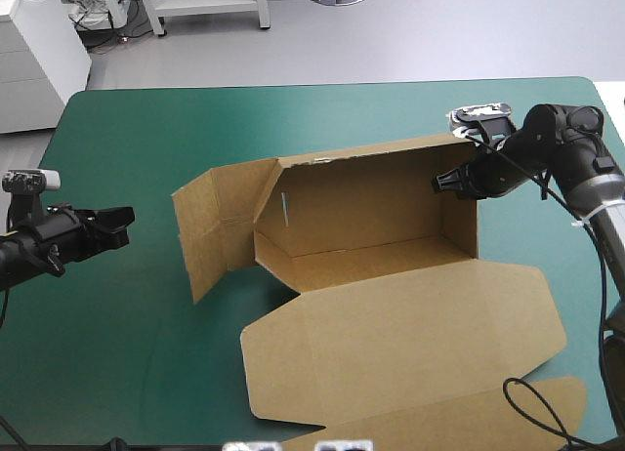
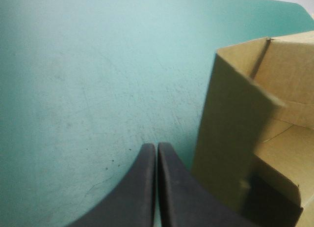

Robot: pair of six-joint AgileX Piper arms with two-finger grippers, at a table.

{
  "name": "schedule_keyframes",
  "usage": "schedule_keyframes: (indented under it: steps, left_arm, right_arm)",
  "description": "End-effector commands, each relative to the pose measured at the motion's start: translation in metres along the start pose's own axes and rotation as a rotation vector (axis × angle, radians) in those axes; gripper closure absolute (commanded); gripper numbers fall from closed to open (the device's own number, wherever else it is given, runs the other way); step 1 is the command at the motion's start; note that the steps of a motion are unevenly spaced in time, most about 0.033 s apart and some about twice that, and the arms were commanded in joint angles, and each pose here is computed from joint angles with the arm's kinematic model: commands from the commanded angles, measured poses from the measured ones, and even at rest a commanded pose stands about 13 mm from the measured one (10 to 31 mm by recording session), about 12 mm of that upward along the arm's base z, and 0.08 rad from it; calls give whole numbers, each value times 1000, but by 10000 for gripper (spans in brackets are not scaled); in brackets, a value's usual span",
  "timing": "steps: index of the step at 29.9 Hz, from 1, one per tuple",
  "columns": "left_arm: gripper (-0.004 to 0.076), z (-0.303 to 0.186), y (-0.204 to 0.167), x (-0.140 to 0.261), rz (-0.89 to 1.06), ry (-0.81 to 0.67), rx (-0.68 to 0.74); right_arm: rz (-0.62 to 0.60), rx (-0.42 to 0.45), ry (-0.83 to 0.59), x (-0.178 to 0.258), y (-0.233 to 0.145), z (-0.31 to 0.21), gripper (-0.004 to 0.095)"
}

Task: Fold the box

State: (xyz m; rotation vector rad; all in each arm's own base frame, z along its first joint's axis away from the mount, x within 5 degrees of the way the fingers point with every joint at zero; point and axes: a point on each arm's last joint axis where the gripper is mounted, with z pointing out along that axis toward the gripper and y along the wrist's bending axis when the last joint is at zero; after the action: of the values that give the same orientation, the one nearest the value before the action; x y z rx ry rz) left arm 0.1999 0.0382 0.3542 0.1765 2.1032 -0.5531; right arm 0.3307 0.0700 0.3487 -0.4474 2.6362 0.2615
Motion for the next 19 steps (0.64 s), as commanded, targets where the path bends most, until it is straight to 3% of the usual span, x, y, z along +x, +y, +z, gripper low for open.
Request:
schedule_keyframes:
  steps: [1,9,19]
  left_arm:
    - [727,-5,-8,-11,5,-79,31]
    - [727,-5,-9,-11,5,-72,48]
    - [727,-4,-11,-11,28,-70,61]
  right_arm:
    - [15,-13,-55,-8,4,-16,919]
    - [53,-37,23,-18,-6,32,920]
    - [111,-33,-104,-38,-15,71,921]
